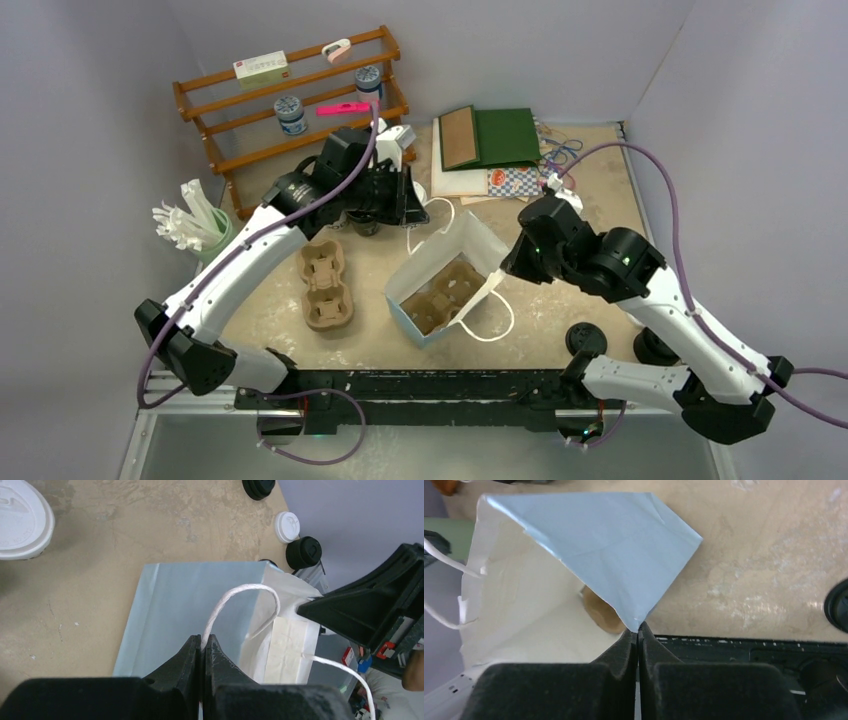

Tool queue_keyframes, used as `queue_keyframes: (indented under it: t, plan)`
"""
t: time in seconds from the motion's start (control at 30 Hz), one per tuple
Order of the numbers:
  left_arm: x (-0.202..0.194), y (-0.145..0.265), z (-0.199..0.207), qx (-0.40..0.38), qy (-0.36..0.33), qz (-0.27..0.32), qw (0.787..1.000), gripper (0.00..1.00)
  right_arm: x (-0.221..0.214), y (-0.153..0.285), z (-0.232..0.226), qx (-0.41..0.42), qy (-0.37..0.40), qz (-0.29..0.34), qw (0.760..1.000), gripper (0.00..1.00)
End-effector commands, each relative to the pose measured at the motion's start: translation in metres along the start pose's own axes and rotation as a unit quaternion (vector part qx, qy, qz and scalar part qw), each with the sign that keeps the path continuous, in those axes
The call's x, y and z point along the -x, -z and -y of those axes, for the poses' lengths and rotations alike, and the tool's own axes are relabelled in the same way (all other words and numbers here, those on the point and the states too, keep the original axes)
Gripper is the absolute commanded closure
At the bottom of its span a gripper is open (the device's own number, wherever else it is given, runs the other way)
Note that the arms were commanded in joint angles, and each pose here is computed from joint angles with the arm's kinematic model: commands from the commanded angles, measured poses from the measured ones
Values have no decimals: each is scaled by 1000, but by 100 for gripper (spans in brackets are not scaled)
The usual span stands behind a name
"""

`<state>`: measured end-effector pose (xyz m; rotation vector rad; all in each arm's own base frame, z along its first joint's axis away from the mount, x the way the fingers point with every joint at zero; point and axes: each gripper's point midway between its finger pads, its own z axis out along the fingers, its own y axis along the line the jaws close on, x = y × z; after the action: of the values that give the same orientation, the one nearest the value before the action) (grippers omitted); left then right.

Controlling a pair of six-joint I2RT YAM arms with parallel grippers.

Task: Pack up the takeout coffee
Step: Place the takeout bag at the center of the board.

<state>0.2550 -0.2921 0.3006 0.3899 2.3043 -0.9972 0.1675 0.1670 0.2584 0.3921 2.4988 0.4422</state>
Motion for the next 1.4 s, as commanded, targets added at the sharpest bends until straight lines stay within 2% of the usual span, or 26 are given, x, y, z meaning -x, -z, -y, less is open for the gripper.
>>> queue_keyframes:
  t: [0.0,0.17,0.3,0.43,0.57,0.73,0.87,1.17,1.37]
  plan:
    - [20,43,48,-94,-40,55,993,100,34,28,-34,105,46,76,990,100]
    - [8,67,67,-154,-83,73,982,100,45,38,-42,177,111,140,968,100]
    - [-1,79,86,-217,-86,74,970,100,40,33,-37,194,153,157,956,100]
    - [-11,89,99,-271,-88,76,956,100,30,19,-19,176,168,157,957,100]
    - [-18,95,103,-288,-91,73,951,100,27,15,-8,168,161,162,959,100]
    - [-14,88,96,-264,-90,76,957,100,35,19,-6,150,159,169,961,100]
    - [1,75,85,-217,-72,79,970,100,48,26,5,90,142,170,971,100]
    - [36,46,57,-113,-41,97,988,100,51,15,6,-9,167,111,980,100]
    - [66,20,44,-72,-36,120,989,100,69,-10,22,-52,127,75,988,100]
